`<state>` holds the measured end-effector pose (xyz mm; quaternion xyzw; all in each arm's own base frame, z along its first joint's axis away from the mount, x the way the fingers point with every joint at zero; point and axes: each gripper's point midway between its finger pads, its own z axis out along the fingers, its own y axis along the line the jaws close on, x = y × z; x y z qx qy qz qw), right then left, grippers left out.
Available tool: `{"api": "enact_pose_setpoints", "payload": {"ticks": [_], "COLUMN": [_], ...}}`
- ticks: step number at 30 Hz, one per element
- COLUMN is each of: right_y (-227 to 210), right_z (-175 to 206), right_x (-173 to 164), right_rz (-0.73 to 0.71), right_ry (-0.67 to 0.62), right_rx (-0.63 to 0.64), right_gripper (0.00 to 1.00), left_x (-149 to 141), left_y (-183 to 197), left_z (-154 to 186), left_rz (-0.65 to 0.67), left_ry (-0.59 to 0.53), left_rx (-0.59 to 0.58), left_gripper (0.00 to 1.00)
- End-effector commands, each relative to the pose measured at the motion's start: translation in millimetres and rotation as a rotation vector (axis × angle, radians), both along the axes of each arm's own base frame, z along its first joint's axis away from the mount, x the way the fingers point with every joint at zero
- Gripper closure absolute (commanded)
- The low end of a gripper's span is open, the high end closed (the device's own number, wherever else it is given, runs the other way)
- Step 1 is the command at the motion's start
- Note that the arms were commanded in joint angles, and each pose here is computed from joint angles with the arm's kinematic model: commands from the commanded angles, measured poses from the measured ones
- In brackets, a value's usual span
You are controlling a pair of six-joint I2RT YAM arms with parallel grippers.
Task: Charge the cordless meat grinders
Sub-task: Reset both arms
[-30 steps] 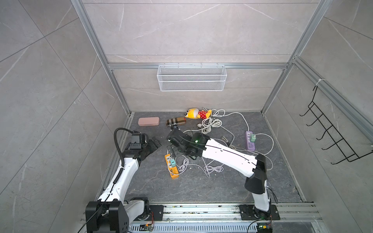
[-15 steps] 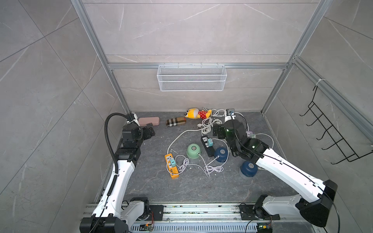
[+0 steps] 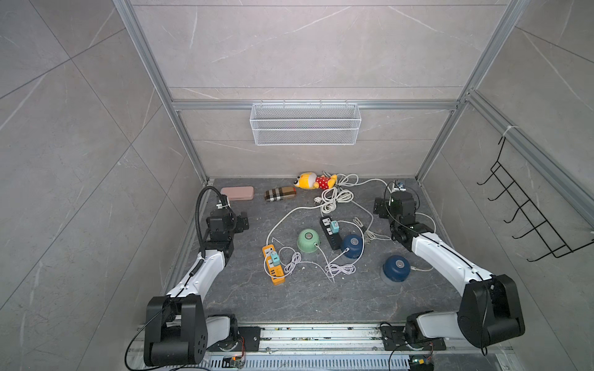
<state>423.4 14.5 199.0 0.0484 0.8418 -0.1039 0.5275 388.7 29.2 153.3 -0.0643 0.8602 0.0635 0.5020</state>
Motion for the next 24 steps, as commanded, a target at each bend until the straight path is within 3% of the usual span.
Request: {"api": "enact_pose_setpoints", "payload": {"ticks": [1, 7, 10, 18, 22, 24], "right_y": [16, 21, 20, 28, 26, 25], "right_z": [0, -43, -53, -59, -79, -85], "right_x": [7, -5, -9, -19, -31, -34], "right_rz": [0.114, 0.168, 0.172, 0.235, 0.237, 0.236], "right_ry": [-0.072, -0.051, -0.043, -0.013, 0.008, -0.043], "right_rx": [0.002, 0.019, 0.027, 0.029, 0.02, 0.019], "right_gripper": [0.01, 0.0, 0.01, 0.0, 0.01, 0.01], "left_x": [10, 7, 0, -6, -5, -5], "left_y": [16, 23, 20, 3, 3, 2], "left_z": [8, -35, -51, -65, -67, -68], "left_rz": [0.043, 0.066, 0.046, -0.056, -0.057, -0.066], "left_ry": [-0.075, -0.01, -0.036, -0.155, -0.136, -0.129], "left_rx": [0.054, -0.029, -0.033, -0.029, -0.03, -0.034], "left_gripper": [0.01, 0.01, 0.01, 0.01, 0.01, 0.01]}}
